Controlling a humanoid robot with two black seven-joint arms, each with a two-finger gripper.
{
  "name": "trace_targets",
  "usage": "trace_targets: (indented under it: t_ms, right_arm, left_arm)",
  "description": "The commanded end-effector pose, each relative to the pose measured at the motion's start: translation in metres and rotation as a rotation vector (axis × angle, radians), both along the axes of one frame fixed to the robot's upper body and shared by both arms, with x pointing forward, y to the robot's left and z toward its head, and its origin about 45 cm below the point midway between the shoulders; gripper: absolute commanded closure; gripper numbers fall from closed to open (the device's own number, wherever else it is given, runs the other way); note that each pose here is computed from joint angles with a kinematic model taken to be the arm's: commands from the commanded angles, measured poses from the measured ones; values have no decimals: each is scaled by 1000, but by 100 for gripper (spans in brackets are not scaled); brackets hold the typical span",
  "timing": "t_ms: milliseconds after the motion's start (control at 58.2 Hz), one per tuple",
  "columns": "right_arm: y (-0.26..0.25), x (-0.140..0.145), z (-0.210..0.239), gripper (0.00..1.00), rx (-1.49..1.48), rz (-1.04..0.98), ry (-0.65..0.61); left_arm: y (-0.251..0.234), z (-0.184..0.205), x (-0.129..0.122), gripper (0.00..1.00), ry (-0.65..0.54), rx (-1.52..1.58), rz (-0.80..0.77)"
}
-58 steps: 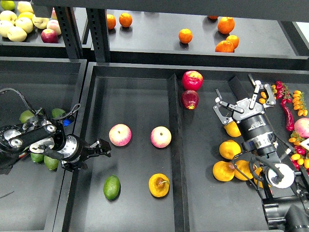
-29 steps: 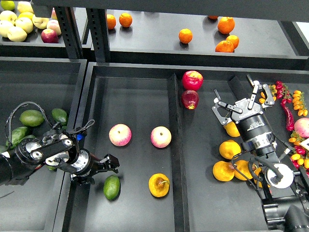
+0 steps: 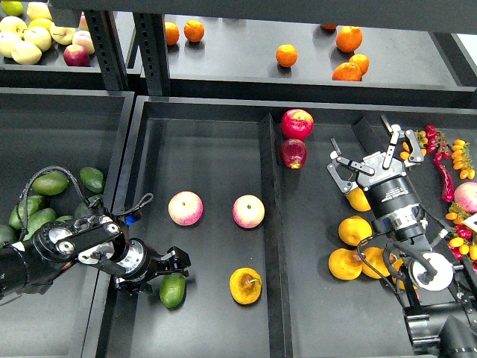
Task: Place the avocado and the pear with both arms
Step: 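Close the left gripper on the green avocado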
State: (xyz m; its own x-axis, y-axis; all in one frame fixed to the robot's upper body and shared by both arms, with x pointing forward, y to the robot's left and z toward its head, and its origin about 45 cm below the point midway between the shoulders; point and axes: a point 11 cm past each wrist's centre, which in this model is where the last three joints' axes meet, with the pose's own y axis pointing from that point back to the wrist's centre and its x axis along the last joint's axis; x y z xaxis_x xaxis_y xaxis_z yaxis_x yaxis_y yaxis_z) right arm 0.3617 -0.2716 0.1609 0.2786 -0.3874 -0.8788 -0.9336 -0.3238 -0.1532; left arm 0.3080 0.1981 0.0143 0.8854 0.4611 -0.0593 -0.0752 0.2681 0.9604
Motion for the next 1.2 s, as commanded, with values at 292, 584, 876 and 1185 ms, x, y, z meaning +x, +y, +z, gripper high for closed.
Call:
trace_targets:
  t_ms: [292,584,876,1185]
  right_arm:
    - [-1,0,0,0,3,-2,-1]
    - [-2,0,1,0,5,-8,-2]
    - [-3,0,0,0,5,-11,-1]
    - [-3,0,0,0,5,-11,-1]
  left_arm:
    - [-6,-2,-3,18,8,-8,-6]
    - [-6,-3,-5,34,10,-8,-5]
    - [-9,0,-1,46,-2,-19,-3]
    - [-10,16,16,48,-38,-54,23]
